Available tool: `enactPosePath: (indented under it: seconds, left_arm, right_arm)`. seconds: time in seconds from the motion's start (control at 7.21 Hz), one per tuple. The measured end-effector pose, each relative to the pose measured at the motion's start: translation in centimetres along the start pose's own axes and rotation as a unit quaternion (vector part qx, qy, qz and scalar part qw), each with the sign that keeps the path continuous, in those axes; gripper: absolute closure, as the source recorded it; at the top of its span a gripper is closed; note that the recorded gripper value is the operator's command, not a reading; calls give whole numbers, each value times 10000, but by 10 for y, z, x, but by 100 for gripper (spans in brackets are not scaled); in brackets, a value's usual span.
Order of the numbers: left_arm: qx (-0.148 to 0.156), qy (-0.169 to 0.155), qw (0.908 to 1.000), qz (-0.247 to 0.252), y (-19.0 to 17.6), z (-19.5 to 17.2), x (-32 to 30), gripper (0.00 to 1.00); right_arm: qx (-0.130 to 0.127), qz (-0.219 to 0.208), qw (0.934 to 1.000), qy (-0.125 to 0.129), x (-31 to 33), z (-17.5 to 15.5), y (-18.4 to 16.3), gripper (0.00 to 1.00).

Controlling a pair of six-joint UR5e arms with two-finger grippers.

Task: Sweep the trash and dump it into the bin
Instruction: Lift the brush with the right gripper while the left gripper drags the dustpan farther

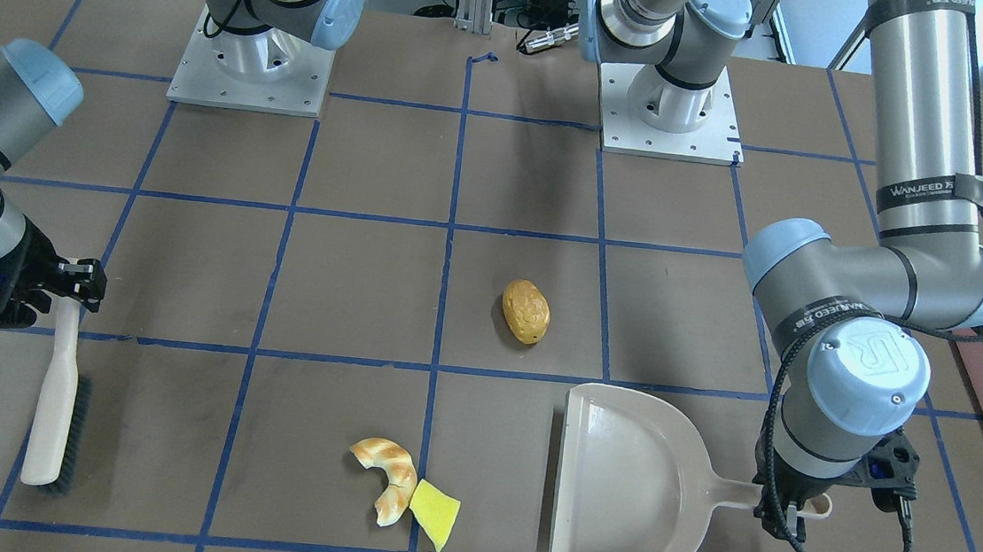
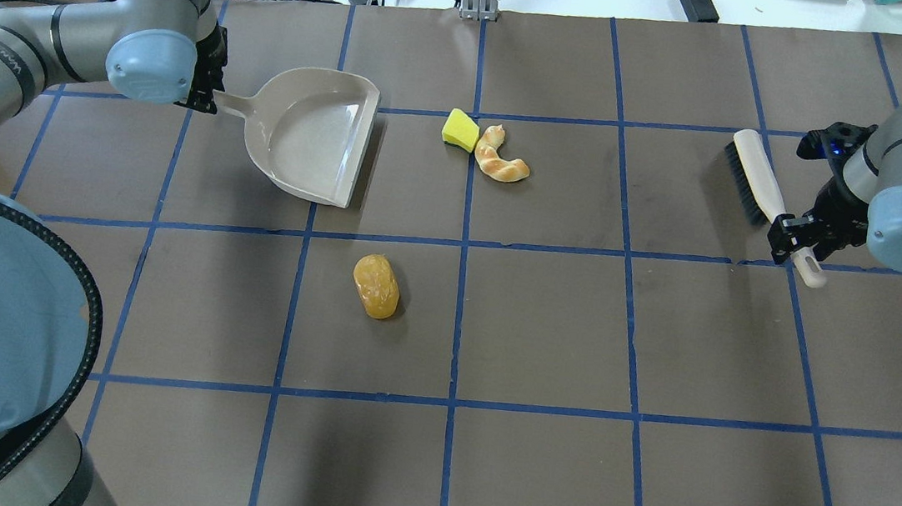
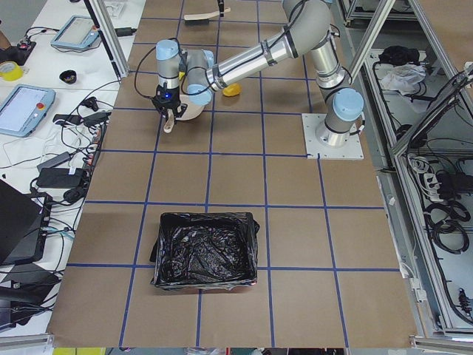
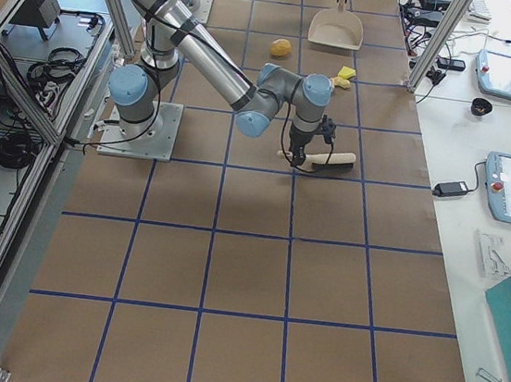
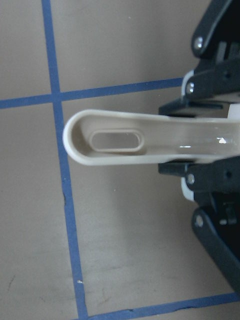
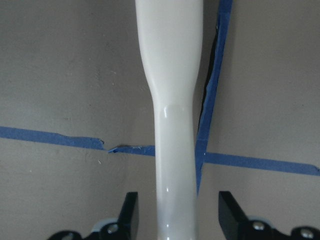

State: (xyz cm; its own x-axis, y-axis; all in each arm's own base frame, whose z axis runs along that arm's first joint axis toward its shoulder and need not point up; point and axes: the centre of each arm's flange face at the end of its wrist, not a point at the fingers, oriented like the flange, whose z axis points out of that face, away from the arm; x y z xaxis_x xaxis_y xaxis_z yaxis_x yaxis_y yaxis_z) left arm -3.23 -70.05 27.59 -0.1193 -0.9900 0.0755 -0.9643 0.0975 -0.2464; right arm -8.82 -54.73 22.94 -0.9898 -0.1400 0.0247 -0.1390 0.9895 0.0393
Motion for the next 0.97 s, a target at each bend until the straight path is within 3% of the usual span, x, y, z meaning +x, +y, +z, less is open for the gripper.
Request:
enactPosePath:
  seconds: [0.28,0.55,0.69,0.97]
  left_arm:
    - [173,-196,9996,-107,14,-15,11,100]
    - [124,-157,9997,-112,40,-21,21,100]
    - [77,-115,9999,-103,56,-19,29,100]
    - [307,-82,9992,-239,72,12,52,100]
  right_arm:
    - [-24,12,10000,-29,-1,1,1,72]
    - [-34,10,10000,-26,-1,0,2,79]
    - [-13,12,10000,-19,-1,-3,2,97]
    - [44,11,10000,-50,-3,-8,3,100]
